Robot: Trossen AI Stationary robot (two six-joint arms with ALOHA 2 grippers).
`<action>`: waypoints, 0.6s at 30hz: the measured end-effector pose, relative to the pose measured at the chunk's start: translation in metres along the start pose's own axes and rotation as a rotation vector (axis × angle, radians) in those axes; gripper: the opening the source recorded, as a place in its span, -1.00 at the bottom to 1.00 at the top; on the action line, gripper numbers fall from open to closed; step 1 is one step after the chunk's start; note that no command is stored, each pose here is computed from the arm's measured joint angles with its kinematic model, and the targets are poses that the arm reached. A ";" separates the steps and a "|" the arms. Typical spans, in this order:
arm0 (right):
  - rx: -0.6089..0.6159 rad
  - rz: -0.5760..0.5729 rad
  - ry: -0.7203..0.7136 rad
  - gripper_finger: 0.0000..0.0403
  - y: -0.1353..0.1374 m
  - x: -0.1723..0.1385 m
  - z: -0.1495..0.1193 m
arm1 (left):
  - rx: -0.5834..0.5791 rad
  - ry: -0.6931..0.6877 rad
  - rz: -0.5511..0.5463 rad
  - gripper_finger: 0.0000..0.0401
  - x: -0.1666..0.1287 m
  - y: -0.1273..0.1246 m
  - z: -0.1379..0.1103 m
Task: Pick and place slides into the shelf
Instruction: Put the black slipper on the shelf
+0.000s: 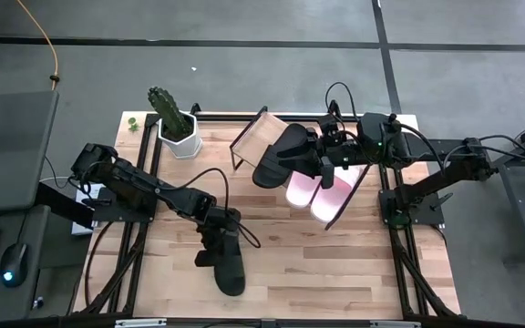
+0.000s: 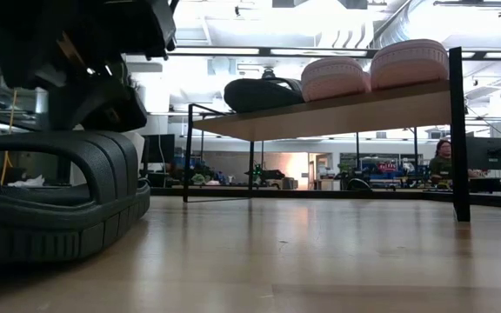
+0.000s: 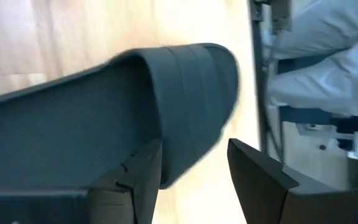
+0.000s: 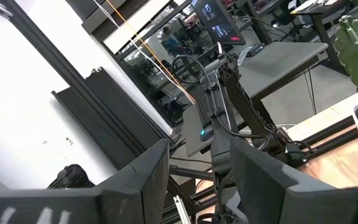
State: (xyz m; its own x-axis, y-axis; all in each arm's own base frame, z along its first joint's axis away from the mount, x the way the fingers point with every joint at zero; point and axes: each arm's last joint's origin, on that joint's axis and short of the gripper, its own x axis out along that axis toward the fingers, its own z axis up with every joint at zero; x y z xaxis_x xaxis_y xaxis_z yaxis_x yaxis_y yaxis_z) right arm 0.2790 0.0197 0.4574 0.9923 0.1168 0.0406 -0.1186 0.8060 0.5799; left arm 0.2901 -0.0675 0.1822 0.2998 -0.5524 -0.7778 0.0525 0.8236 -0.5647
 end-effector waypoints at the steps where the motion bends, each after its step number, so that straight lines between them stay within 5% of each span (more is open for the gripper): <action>1: 0.000 0.000 0.000 -0.20 0.000 0.000 0.000 | -0.001 -0.005 0.016 -0.14 0.000 0.000 0.000; 18: 0.010 -0.014 -0.009 -0.20 -0.001 0.000 0.000 | 0.015 -0.037 0.022 -0.14 0.000 0.000 0.003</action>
State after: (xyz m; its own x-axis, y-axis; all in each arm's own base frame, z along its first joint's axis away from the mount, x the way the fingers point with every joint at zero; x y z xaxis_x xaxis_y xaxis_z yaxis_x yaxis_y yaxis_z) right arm 0.2791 0.0192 0.4572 0.9941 0.1005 0.0398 -0.1046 0.8015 0.5888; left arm 0.2930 -0.0673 0.1832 0.3356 -0.5294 -0.7792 0.0593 0.8374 -0.5434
